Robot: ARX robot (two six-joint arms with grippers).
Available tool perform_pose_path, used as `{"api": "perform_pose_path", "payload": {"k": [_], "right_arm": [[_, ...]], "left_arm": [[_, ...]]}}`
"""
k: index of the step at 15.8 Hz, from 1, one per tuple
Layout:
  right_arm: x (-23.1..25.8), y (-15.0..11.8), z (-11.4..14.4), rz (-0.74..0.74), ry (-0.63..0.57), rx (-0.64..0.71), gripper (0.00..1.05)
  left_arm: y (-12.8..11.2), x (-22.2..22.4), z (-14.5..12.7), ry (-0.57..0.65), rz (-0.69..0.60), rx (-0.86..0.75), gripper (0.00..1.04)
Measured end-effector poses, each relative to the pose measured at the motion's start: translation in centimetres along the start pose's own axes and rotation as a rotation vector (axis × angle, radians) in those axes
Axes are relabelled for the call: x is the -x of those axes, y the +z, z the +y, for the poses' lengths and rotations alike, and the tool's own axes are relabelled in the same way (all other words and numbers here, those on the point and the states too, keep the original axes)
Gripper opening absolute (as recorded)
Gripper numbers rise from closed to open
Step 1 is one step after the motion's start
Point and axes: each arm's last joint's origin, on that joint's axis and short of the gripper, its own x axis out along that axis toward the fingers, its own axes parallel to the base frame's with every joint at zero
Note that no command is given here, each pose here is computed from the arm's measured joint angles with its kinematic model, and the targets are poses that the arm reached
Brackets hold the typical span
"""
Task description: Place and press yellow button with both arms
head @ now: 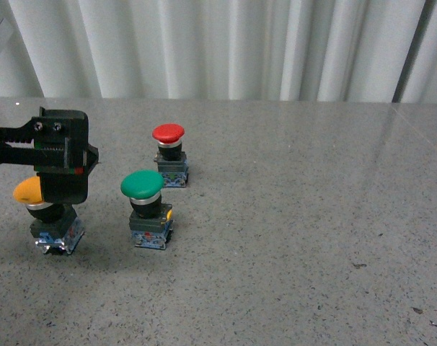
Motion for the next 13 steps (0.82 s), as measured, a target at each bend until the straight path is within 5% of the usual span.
{"api": "perform_pose_path", "payload": {"k": [5,10,13], "right_arm": [[0.0,0.0,0.0,0.000,0.000,0.000,0.98],[0.0,0.0,0.0,0.000,0.000,0.000,0.98],[0.0,0.0,0.0,0.000,0.000,0.000,0.98]], "left_arm": [[-1.7,-0.4,-0.3,0.001,0.037,0.032,0.98],[-2.1,-0.4,0.4,0.036,0.055,0.037,0.41],[-1.0,1.2,0.7,0.047,0.019,0.029,0.36]]}}
